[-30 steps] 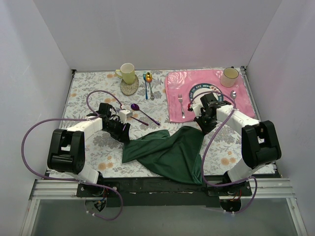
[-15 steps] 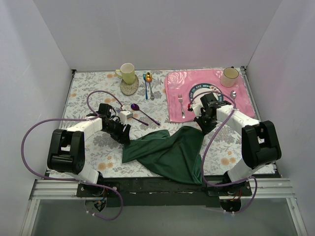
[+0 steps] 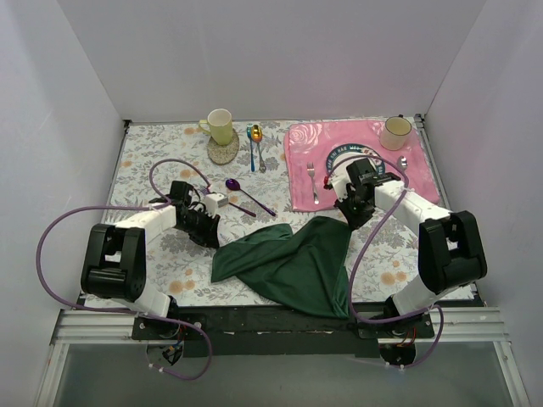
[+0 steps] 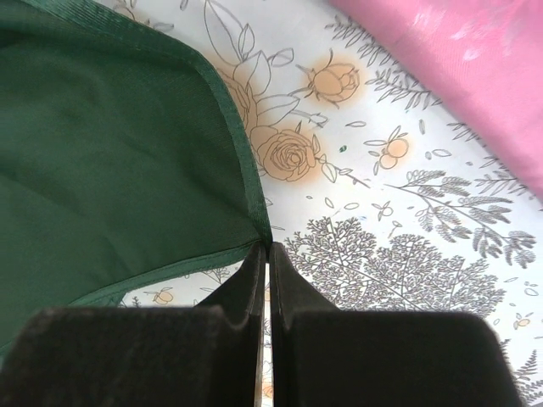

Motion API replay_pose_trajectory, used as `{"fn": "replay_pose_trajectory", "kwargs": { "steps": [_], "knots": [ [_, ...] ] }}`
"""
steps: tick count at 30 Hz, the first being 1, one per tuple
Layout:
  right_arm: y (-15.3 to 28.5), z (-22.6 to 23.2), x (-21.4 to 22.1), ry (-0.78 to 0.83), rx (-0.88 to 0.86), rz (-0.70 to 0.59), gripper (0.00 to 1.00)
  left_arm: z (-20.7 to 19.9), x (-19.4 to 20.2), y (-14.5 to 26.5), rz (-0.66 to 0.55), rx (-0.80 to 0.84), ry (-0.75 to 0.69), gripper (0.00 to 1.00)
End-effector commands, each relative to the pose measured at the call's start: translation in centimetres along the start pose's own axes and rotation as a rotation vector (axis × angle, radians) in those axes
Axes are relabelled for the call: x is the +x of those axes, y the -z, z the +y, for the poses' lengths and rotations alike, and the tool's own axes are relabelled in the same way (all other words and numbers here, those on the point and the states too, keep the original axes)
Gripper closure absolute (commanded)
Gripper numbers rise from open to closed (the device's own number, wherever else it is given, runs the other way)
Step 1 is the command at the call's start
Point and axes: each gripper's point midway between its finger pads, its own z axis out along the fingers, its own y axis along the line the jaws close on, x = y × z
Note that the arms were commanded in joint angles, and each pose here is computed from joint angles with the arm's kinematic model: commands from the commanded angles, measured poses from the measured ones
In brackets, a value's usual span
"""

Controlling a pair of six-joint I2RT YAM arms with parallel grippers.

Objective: Fold the napkin into a case and place the utensils inside
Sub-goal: Pick up the crumpled napkin from the center of the board.

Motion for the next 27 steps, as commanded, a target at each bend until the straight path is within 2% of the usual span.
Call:
{"fn": "replay_pose_trajectory", "kwargs": {
  "steps": [1, 7, 11, 14, 20, 26, 27],
  "knots": [
    [2.8, -0.5, -3.0, 0.03, 0.019, -0.113, 0.99, 0.1, -2.0, 2.1, -0.065, -0.065, -0.036, 1.0],
    [4.9, -1.2, -4.7, 0.053, 0.06, -0.175, 0.99, 0.5, -6.1, 6.0, -0.197, -0.202, -0.102, 1.0],
    [5.6, -1.5, -5.0, 0.064, 0.079, -0.185, 0.99, 0.7, -5.3, 6.5, -0.153, -0.223, -0.106, 1.0],
    [5.7, -1.4, -4.9, 0.069, 0.076, -0.188, 0.99, 2.1, -5.1, 6.9, -0.178, -0.323, -0.117, 1.0],
    [5.0, -0.4, -5.1, 0.045, 0.012, -0.186, 0.99, 6.3, -5.6, 6.6, -0.19, -0.504, -0.015, 1.0],
    [4.4, 0.1, -5.6, 0.045, -0.037, -0.17, 0.99, 6.2, -5.2, 4.7, -0.169, -0.441, 0.018, 1.0],
    [4.3, 0.1, -5.7, 0.045, -0.044, -0.167, 0.99, 6.1, -5.1, 4.5, -0.163, -0.428, 0.026, 0.93]
  ]
}}
